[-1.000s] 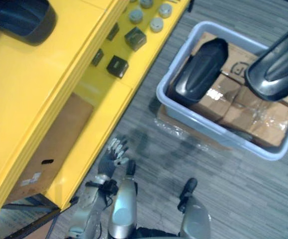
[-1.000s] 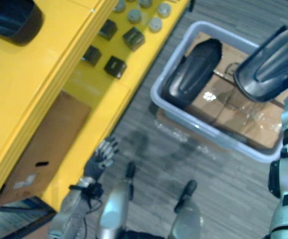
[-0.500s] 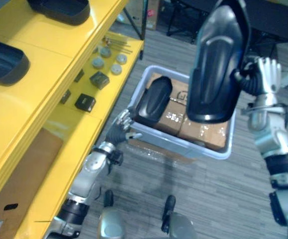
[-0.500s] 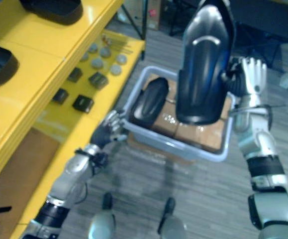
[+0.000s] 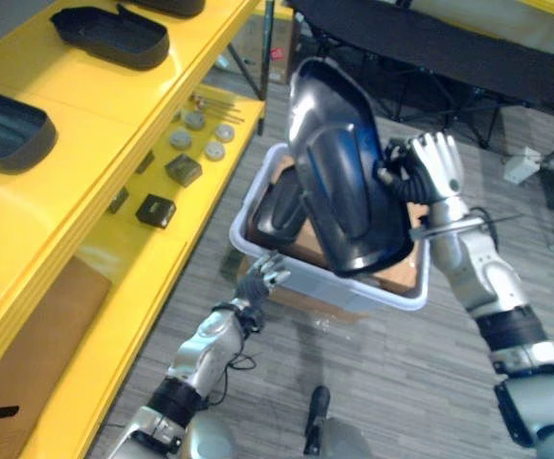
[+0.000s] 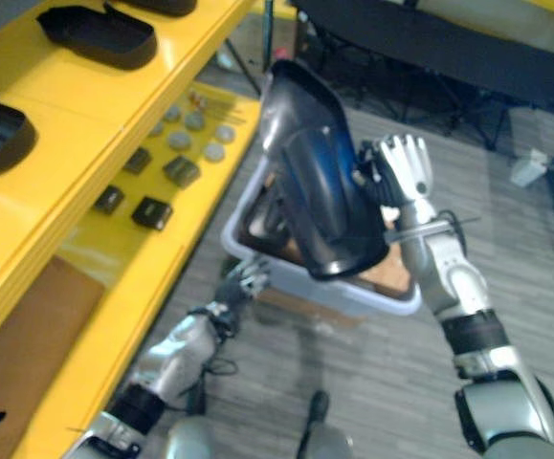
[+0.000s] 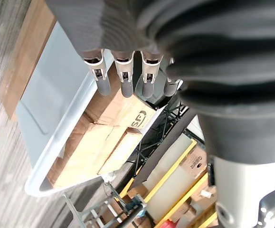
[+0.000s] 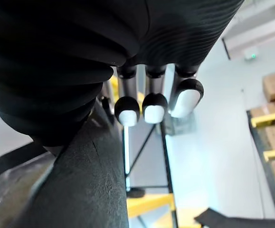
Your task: Walk over and take plastic housings, then place them on the shelf
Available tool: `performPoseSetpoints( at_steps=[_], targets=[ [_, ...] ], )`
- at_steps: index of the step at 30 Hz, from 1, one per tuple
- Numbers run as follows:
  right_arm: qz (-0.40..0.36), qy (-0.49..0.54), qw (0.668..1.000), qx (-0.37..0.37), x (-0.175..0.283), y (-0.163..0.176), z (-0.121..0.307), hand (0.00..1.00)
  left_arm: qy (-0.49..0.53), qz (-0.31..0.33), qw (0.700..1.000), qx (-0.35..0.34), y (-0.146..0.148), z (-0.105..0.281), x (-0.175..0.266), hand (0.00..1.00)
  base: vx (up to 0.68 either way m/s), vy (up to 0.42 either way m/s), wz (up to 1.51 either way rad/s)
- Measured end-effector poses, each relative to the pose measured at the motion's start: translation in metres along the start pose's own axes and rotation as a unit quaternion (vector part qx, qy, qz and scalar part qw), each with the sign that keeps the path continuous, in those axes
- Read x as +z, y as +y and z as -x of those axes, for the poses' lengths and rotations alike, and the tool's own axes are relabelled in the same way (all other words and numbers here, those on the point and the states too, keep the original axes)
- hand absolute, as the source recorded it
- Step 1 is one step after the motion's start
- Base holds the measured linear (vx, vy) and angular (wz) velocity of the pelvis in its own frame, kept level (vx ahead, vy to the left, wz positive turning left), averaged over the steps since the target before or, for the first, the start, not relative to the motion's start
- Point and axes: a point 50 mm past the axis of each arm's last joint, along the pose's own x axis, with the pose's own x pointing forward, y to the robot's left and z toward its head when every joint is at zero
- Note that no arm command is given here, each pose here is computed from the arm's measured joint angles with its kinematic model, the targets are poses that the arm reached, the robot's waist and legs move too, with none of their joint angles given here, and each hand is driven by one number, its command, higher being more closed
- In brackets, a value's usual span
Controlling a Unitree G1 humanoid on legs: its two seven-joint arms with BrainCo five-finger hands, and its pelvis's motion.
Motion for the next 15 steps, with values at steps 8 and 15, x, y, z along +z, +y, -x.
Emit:
performPoseSetpoints(
  at_steps=[8, 15],
  targets=[
    [-0.005, -0.035, 0.998, 0.053, 0.018, 0.018, 0.002, 1.00, 0.013, 0.017, 1.000, -0.002, -0.009, -0.012, 0.000, 0.00, 0.00, 0.000, 0.00],
    [-0.012, -0.046, 0.996, 0.071, 0.025, 0.025, 0.003, 1.00, -0.011, 0.061, 0.998, -0.003, -0.010, -0.017, 0.010, 0.00, 0.00, 0.000, 0.00]
  ],
)
